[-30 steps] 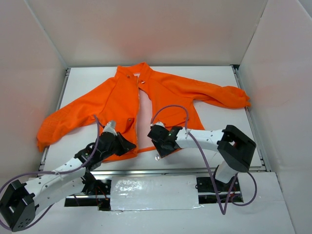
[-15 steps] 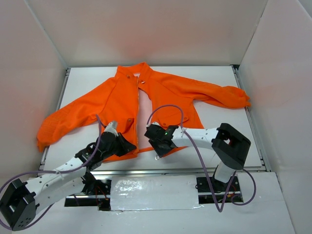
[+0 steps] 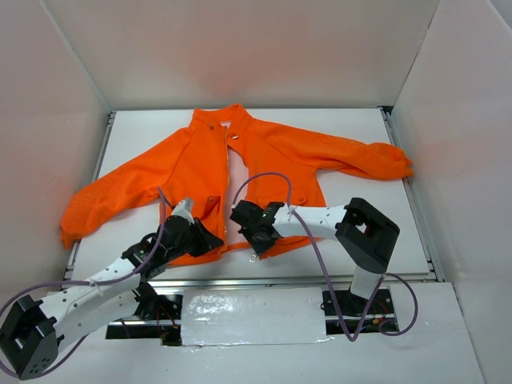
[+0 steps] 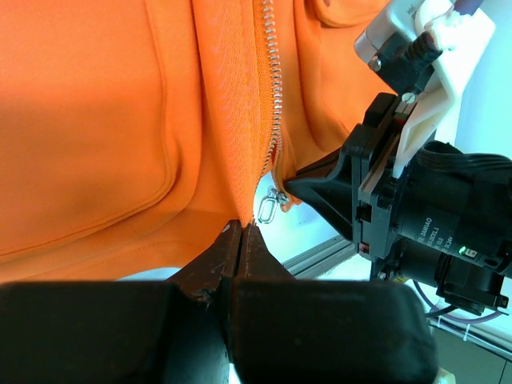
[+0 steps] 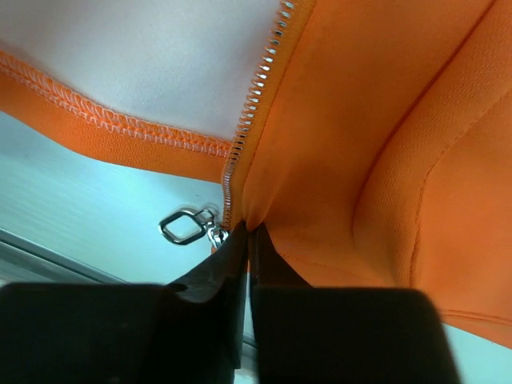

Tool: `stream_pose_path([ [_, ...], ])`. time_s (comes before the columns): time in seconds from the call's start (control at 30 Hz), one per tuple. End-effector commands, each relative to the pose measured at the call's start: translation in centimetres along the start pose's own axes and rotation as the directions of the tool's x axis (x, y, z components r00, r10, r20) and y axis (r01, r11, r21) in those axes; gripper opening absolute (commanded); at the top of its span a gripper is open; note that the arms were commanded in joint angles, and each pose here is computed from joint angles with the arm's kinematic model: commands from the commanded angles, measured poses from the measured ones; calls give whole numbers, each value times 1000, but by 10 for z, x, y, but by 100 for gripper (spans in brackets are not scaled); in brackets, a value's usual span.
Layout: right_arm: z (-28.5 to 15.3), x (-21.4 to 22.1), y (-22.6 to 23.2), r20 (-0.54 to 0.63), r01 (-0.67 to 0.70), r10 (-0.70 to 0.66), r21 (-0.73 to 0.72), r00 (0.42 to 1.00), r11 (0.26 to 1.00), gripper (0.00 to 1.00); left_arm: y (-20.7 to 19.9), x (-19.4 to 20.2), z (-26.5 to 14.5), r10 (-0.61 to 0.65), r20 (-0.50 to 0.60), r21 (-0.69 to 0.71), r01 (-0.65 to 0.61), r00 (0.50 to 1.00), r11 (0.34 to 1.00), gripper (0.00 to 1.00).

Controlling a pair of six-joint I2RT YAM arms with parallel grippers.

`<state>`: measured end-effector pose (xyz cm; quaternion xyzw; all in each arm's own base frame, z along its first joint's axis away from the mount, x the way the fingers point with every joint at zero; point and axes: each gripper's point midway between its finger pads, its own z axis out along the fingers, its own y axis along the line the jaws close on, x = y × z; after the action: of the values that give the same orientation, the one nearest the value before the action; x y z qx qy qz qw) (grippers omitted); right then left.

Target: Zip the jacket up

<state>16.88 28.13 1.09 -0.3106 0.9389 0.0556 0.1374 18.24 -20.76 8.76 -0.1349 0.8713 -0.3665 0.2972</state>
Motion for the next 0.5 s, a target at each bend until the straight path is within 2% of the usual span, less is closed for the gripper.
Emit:
stream_pose_path([
  [0.0,20,23,14,-87,-20,14,-61,996,998,0,-19,-8,-8,24,15,49,-25,1000,998,0],
  [0.1,21,20,15,-65,-49,45,-64,997,997,0,-19,-8,-9,24,17,49,-25,1000,998,0],
  [0.23,4,0,12,50,-139,142,-48,989,989,0,-18,-8,-7,24,18,51,-25,1000,998,0],
  [0.4,-43,-41,11,261,-295,318,-123,911,947,0,-24,-11,-5,33,24,62,-34,999,998,0],
  [0.47,-54,-46,10,297,-348,377,-148,877,926,0,-28,-14,-3,37,32,73,-39,999,997,0],
])
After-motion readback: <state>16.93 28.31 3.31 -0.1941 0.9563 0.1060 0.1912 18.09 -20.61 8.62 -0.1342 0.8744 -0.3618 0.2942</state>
